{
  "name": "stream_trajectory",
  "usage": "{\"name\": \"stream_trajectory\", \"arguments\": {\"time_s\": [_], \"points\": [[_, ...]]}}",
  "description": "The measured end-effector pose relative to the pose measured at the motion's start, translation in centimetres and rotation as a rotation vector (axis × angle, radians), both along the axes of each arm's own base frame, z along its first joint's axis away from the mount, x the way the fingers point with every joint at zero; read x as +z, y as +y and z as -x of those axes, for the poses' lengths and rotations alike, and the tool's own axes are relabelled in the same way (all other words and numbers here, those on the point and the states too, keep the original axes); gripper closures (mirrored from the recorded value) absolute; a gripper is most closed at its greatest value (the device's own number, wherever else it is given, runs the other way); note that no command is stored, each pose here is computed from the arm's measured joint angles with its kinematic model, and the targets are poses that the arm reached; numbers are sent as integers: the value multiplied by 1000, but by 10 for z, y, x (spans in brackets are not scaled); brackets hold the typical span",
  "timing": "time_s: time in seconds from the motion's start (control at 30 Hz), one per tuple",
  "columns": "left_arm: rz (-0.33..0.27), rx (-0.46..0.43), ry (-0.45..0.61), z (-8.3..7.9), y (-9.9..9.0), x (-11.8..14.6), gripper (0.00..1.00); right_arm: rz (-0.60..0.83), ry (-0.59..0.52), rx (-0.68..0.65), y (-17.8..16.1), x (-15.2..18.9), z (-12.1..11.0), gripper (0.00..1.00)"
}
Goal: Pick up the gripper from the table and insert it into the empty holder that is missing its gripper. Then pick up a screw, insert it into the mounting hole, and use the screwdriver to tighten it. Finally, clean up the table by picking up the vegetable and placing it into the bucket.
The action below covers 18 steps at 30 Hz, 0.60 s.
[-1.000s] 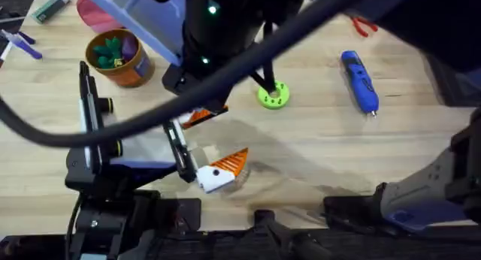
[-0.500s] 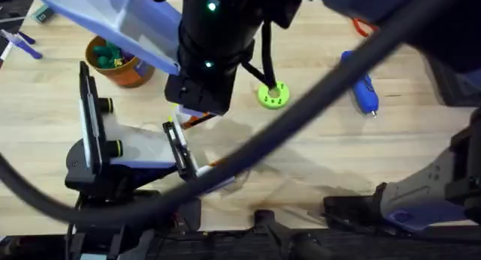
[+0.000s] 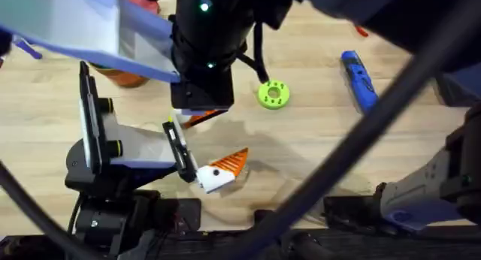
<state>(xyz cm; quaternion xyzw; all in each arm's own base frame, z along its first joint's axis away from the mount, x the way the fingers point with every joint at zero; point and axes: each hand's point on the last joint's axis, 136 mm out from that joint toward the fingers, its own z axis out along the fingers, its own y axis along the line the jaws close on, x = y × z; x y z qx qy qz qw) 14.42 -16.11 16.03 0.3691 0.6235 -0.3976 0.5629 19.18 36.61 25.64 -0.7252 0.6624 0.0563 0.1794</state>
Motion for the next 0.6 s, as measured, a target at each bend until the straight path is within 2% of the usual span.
{"name": "stream_trajectory", "arguments": {"time_s": [0.27,0.6], "points": [[0,0,0,0,0,0,50,42,-7,69,4,-14,-2,995],[0,0,0,0,0,0,51,50,-9,84,4,-15,-2,995]]}}
